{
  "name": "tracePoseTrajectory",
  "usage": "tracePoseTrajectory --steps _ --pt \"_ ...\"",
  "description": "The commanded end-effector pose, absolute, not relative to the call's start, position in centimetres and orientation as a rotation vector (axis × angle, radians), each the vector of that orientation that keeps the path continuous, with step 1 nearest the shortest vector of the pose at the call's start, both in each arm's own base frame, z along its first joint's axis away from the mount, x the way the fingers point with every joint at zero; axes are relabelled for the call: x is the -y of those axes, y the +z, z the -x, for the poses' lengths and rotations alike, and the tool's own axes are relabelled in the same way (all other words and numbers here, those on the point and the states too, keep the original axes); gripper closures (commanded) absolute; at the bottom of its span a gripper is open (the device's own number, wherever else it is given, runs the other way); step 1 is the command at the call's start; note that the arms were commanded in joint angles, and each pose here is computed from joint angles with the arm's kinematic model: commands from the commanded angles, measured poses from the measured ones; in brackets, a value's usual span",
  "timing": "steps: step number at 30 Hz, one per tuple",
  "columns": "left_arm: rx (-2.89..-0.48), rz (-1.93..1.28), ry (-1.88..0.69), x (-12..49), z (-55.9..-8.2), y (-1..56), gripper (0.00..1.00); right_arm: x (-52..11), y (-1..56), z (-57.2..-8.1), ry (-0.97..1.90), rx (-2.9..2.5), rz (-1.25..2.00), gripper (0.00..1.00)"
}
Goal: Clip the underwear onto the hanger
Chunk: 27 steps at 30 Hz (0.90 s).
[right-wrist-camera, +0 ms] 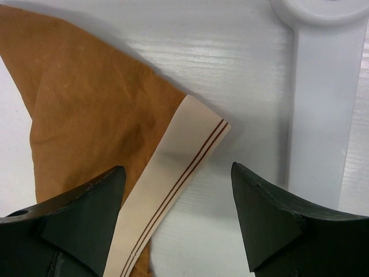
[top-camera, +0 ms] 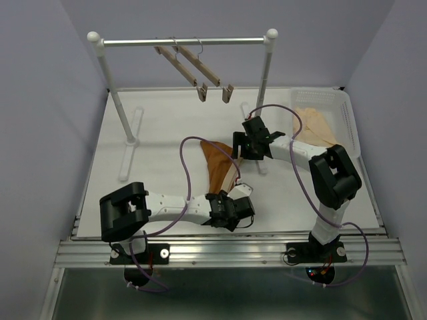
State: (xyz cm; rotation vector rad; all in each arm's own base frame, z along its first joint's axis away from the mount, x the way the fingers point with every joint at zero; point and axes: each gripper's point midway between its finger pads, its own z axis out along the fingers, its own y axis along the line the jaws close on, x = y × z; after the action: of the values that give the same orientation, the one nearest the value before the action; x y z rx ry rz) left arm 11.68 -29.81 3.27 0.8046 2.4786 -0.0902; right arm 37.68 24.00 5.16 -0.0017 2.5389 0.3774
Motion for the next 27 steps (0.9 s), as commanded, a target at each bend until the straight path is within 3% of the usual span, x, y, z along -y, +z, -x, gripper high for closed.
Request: tracePoseTrajectory --steps 1,5,10,12,13,14,27 --pt "-2.475 -0.817 0.008 28.1 -12.5 2.4 0.35 -25.4 6.9 -39.1 0.425 -2.477 0.011 0.21" --pt "-2.501 -0.844 0.013 27.6 -11.9 1.6 0.39 -25.4 7.0 -39.4 0.416 -2.468 0.006 0.21" --pt "-2.534 -0.871 0.014 26.9 -11.2 0.5 0.54 -26.0 6.8 -39.4 0.447 -2.48 0.013 0.21" --pt "-2.549 -0.874 0.029 26.7 -11.0 0.0 0.7 -26.0 6.8 -39.4 0.449 -2.481 0.014 0.21" --pt "-2.552 -0.871 0.032 26.7 -11.0 -0.1 0.9 -26.1 6.9 -39.5 0.453 -2.478 0.012 0.21" --pt "-2.553 -0.873 0.037 26.7 -11.0 -0.1 0.98 -26.1 6.9 -39.5 0.456 -2.477 0.013 0.21" --pt "-2.499 -0.786 -0.125 29.5 -12.2 4.0 1.0 -25.1 6.6 -38.7 0.417 -2.495 -0.031 0.24"
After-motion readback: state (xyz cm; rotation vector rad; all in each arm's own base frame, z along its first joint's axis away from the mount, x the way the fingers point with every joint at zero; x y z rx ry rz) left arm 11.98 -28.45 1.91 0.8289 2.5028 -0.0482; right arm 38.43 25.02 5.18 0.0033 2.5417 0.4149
